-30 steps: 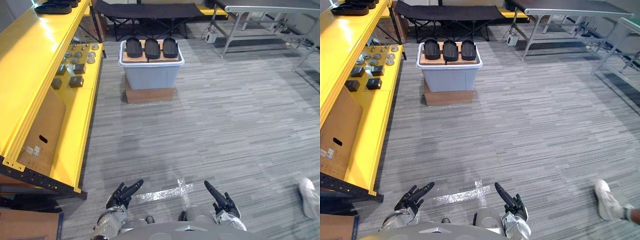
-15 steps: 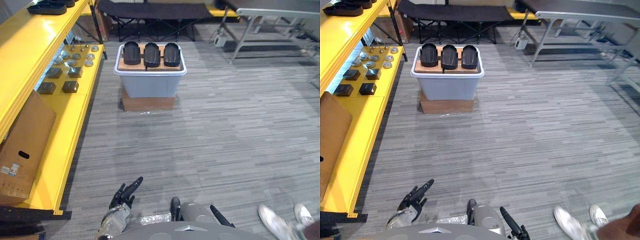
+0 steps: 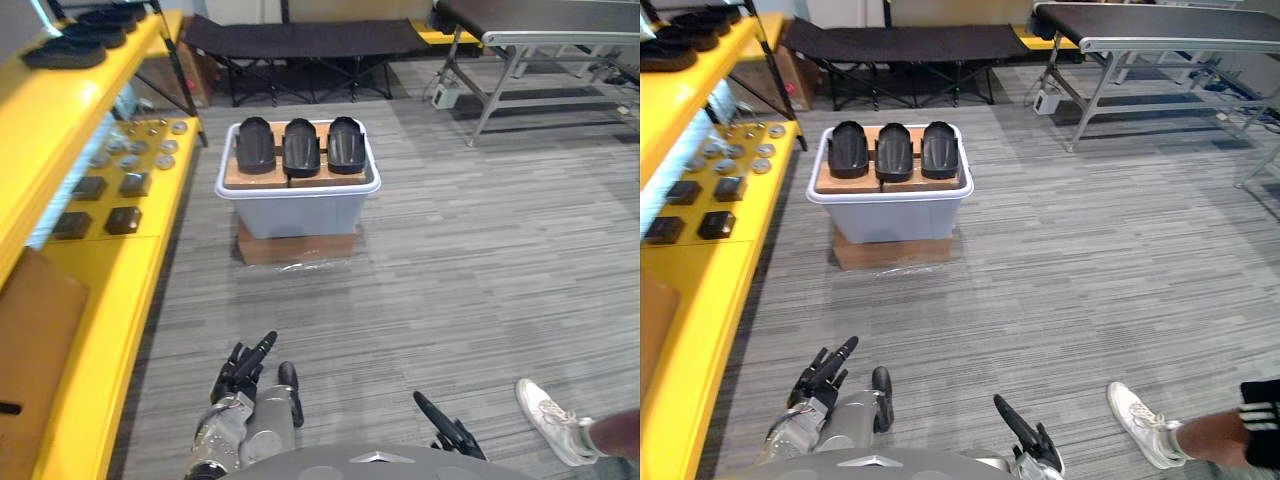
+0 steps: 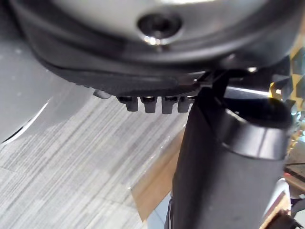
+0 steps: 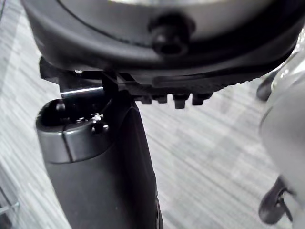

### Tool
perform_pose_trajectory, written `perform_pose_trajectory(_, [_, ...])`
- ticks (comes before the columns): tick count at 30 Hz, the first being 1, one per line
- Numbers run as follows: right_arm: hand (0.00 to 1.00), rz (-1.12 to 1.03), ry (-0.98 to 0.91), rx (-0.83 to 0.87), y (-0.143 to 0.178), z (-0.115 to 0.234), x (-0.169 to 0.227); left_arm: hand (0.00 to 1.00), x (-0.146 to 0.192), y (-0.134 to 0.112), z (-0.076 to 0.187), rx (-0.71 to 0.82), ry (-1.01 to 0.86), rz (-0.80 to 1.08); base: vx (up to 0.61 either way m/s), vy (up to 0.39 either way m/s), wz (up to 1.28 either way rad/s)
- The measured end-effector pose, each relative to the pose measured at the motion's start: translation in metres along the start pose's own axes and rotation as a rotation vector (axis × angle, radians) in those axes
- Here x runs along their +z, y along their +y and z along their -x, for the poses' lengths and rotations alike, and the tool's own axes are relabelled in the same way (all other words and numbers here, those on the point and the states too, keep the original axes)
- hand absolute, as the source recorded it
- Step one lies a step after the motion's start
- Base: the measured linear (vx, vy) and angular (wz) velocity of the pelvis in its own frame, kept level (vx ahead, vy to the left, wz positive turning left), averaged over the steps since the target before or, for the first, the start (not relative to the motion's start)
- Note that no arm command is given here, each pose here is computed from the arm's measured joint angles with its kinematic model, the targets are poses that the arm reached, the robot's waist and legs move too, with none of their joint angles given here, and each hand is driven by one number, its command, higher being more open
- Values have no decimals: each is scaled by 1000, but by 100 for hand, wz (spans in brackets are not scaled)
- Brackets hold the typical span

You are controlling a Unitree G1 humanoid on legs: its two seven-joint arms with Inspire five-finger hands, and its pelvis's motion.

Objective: Walk over and take three plastic housings, then place them on the shelf

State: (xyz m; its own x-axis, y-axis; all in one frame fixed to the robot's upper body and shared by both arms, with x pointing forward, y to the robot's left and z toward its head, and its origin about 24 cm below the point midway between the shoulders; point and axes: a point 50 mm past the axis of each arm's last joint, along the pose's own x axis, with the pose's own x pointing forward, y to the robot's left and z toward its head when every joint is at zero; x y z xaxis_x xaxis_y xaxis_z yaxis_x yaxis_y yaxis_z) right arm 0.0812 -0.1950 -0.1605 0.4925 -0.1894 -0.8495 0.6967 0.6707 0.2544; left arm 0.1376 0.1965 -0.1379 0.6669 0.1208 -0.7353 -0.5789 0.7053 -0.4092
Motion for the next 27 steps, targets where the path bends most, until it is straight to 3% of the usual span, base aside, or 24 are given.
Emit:
perform_pose_trajectory(6, [100,1,-10,31,11,-4,2,100,-2,3,-3,-10,75,-173,510,193,22])
perform_pose_trajectory(10, [100,27,-53,23,8,-5,13,100,-6,-13,-7,-62,93,-218,419,10,36])
perform_pose_trajectory(16, [100,-15,-7,-40,-1,4,-14,100,-11,-20,-8,-56,93,-209,307,-260,54])
perform_pose_trajectory(20, [100,34,-68,-43,-5,0,9,100,-41,-38,-3,-75,159,-148,251,-336,16])
perform_pose_trajectory(27, [100,89,-121,-23,-8,1,20,100,-36,-57,-5,-153,128,-173,67,-87,15])
